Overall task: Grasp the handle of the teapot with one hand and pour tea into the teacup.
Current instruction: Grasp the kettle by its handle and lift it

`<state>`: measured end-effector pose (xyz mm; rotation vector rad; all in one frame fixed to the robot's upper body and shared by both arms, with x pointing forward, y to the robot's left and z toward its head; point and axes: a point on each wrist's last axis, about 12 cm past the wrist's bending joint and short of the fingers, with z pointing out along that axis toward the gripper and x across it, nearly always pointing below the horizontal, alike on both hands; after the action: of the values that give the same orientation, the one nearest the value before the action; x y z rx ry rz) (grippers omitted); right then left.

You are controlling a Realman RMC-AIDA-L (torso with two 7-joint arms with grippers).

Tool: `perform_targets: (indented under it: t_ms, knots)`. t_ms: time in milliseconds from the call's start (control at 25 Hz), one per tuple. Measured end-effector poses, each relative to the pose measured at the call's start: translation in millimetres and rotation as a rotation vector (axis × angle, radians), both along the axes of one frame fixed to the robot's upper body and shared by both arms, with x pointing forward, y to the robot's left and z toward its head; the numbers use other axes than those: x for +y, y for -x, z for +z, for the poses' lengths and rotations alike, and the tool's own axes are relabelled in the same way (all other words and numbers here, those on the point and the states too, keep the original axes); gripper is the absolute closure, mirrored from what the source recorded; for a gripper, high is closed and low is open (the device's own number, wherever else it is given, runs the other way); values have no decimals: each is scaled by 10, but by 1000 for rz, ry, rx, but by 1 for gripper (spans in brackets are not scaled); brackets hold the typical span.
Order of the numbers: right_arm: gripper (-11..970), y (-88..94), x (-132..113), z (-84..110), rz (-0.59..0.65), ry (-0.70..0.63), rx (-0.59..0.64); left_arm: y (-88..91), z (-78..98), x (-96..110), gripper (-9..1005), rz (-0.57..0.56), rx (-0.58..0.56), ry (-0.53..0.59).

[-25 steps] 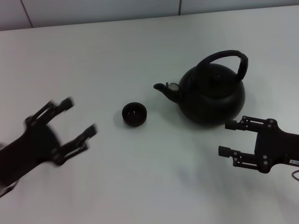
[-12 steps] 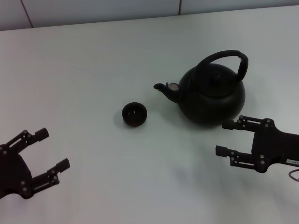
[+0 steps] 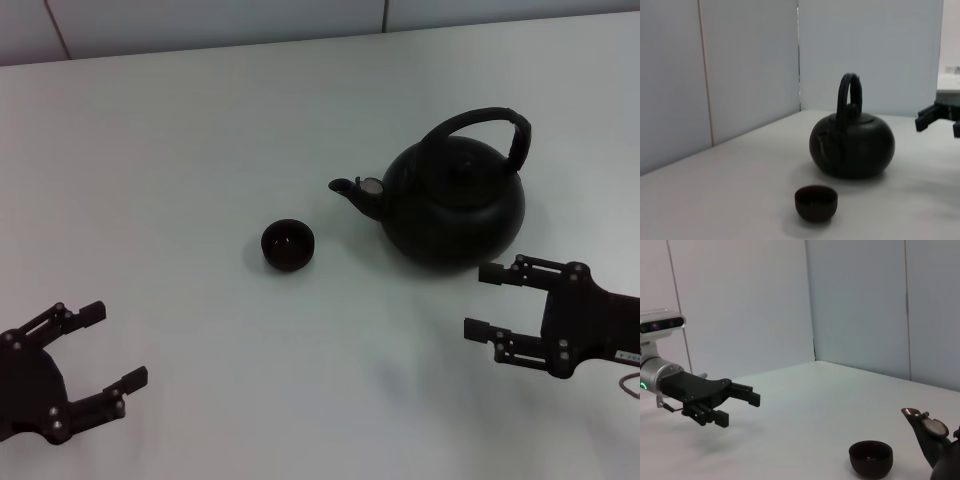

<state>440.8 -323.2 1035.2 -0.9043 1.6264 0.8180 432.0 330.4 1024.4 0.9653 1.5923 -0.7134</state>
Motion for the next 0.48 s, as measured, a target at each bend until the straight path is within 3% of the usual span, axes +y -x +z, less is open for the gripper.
perform_targets:
  t_ms: [200,360,480]
  knots:
    - [280,180,-1,-62,-135,-100,-81,-14,45,-11,141,13,-20,40]
    - [282,366,-13,-179,-448,-200,-210,-35,64,-16,141,21,-27,57]
    - [282,425,74,-307,-691,-204,-266,-49,68,-38,142,20,-31,62]
